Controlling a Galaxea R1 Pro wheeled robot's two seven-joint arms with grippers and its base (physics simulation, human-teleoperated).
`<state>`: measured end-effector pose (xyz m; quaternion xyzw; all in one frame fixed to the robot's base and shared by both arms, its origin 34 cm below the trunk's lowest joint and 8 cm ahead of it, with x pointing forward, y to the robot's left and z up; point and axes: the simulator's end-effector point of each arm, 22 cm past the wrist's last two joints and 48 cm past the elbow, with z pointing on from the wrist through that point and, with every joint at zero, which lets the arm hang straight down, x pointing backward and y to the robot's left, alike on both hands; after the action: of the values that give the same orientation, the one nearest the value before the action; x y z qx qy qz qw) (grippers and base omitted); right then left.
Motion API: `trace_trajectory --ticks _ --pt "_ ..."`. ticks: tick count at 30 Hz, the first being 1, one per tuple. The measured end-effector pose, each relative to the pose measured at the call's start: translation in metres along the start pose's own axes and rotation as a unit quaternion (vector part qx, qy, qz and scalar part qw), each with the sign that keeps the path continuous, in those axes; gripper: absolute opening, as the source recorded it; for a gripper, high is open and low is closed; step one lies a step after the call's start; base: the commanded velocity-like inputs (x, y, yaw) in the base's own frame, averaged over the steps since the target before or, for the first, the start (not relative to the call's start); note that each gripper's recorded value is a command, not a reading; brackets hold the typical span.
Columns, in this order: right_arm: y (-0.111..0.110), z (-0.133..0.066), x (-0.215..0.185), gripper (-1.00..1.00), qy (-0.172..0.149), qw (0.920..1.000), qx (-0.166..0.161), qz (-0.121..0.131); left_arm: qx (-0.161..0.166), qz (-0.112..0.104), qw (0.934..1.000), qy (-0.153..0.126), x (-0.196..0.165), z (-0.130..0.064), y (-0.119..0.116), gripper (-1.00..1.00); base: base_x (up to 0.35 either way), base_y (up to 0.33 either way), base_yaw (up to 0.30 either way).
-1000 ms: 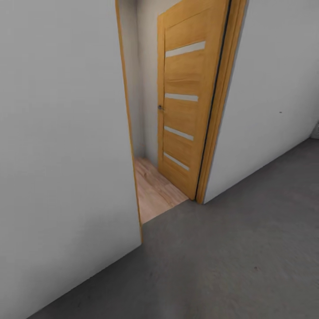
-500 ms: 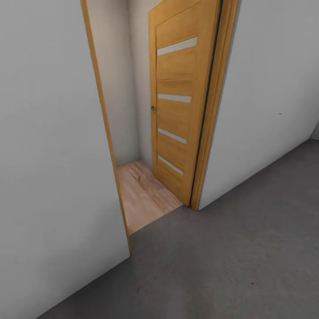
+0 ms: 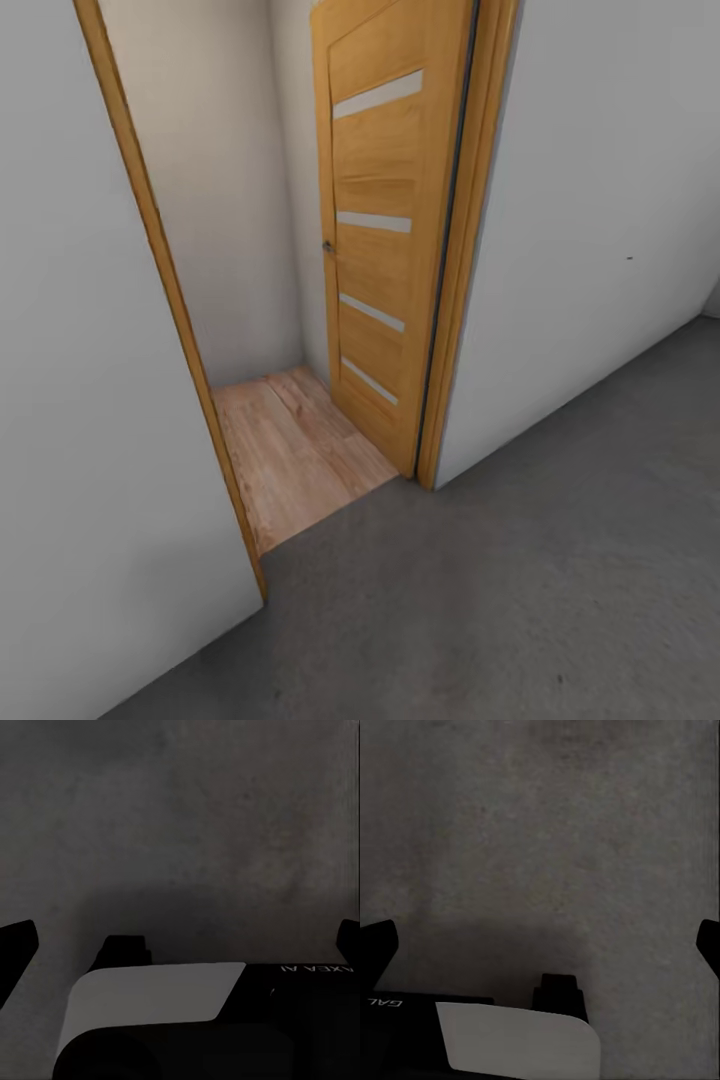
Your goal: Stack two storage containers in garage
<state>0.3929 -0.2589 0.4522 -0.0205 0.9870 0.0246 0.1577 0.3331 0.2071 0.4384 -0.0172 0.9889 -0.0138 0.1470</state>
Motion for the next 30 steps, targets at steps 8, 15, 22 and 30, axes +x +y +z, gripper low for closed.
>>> trace_trajectory --ticks 8,15,22,30 --pt "0.001 0.001 0.002 1.0 0.002 1.0 -0.001 0.0 0.0 0.0 1.0 0.003 0.002 0.0 0.0 1.0 0.274 -0.255 0.006" --pt "0.001 0.002 0.002 1.0 0.003 1.0 -0.001 0.0 0.0 -0.001 1.0 0.005 0.005 0.001 0.0 1.0 0.272 -0.255 0.146" --pt "0.002 0.002 0.005 1.0 0.006 1.0 -0.001 0.0 -0.001 -0.004 1.0 0.005 0.005 0.001 0.001 1.0 0.27 -0.255 0.205" --pt "0.003 0.003 0.01 1.0 0.013 0.9999 -0.002 -0.001 -0.002 -0.006 0.9998 -0.021 -0.005 0.002 0.001 1.0 0.269 -0.254 0.215"
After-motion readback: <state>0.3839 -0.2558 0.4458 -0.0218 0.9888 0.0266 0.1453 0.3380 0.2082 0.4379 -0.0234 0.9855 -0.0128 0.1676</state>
